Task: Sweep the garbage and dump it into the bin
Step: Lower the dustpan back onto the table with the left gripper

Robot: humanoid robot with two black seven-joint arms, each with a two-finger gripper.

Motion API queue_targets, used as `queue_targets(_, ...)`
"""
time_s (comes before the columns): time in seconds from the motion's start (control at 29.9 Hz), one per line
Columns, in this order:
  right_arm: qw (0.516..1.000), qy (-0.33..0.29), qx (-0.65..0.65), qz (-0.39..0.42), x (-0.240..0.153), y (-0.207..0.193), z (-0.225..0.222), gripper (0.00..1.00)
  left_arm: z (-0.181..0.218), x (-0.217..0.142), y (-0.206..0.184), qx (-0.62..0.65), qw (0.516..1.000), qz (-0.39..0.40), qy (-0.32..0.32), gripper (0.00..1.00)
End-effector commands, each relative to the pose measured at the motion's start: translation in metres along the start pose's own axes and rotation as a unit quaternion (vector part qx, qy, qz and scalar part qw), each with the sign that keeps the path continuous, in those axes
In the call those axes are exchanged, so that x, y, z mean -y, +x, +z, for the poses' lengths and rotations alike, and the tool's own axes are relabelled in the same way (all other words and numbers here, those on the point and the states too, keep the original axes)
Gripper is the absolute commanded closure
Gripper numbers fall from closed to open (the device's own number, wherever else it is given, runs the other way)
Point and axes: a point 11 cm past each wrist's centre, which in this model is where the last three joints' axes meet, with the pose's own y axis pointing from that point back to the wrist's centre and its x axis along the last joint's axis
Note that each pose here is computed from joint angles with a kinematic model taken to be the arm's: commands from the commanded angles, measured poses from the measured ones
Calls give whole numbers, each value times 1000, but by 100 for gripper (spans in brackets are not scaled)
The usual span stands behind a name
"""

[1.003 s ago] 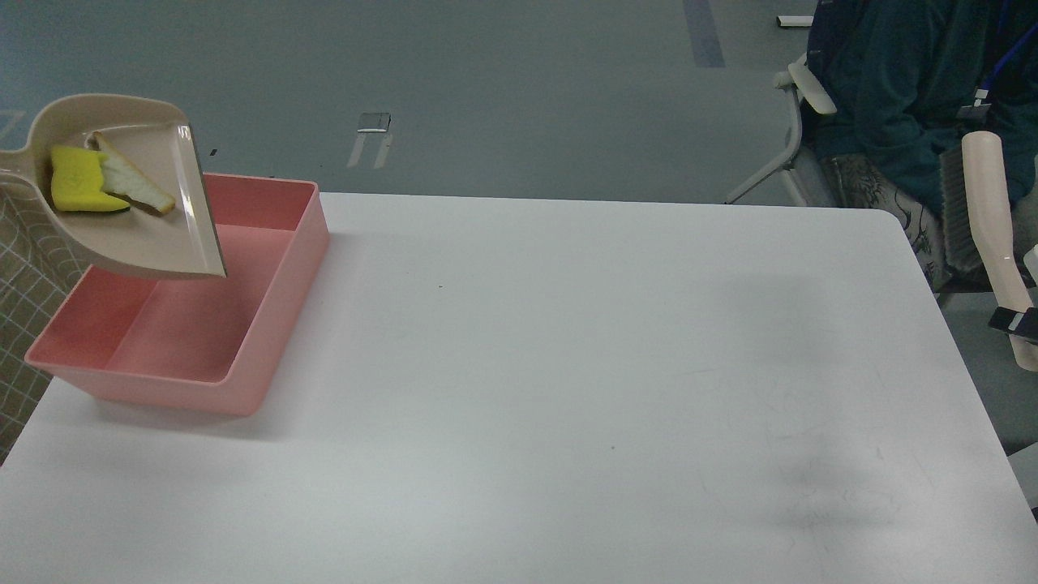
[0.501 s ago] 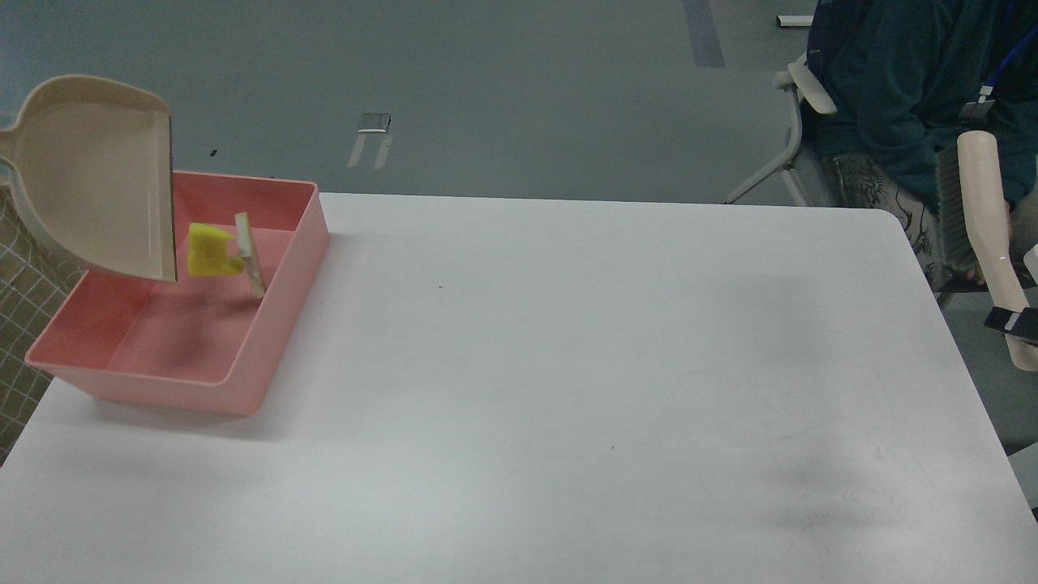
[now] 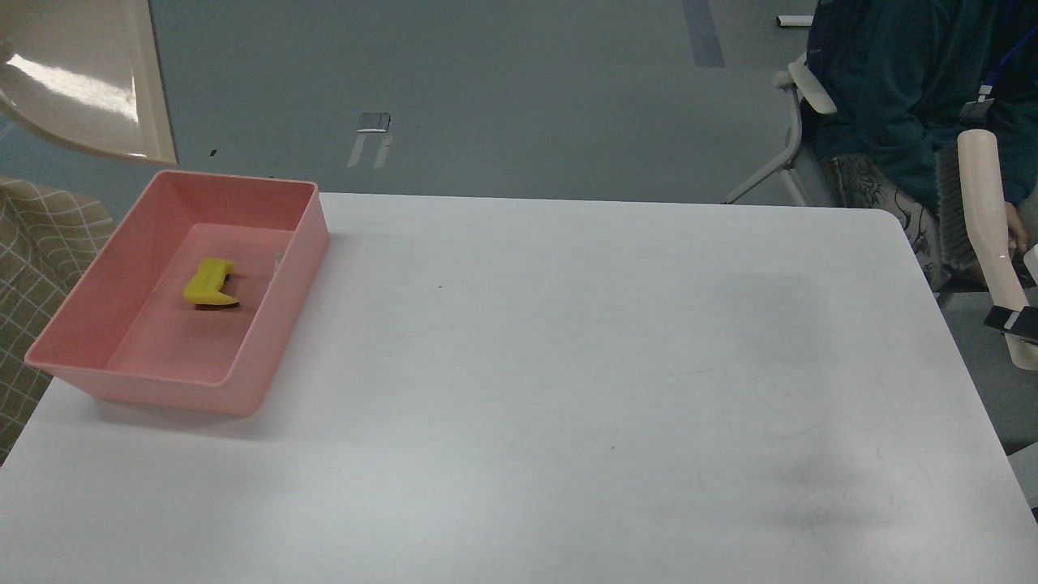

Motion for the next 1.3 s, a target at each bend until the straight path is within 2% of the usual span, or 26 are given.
queue_targets(0.0, 1000, 1, 0, -3, 2, -2, 0, 100, 21, 15, 1, -85, 996, -14, -13, 100)
queue_targets(0.07, 1000, 2, 0, -4, 2, -2, -1, 100, 24, 18, -6, -108, 994, -24, -18, 100)
queue_targets(0.27, 1000, 2, 0, -8, 3, -4, 0, 100, 42, 44, -69, -192, 977, -79, -45, 100)
queue_targets(0.33, 1000, 2, 1, -12, 4, -7, 0, 100, 46, 55, -111, -244, 963, -104, -48, 100)
queue_targets(0.4, 1000, 5, 0, -15, 7, -9, -1, 100, 49, 59, -136, -273, 953, -119, -51, 100)
queue_targets(0.47, 1000, 7, -1, -15, 8, -9, -2, 100, 51, 60, -149, -289, 948, -126, -53, 100)
queue_targets(0.67, 1000, 12, -1, -20, 14, -12, -4, 100, 77, 58, -229, -381, 905, -176, -62, 100)
queue_targets(0.8, 1000, 14, 0, -24, 17, -15, -5, 100, 111, 46, -303, -415, 871, -256, -62, 100)
queue_targets(1.0, 1000, 15, 1, -25, 17, -16, -5, 100, 133, 33, -352, -455, 844, -278, -49, 100)
queue_targets(1.27, 1000, 14, 2, -28, 18, -18, -4, 100, 135, 17, -387, -486, 829, -277, -10, 100)
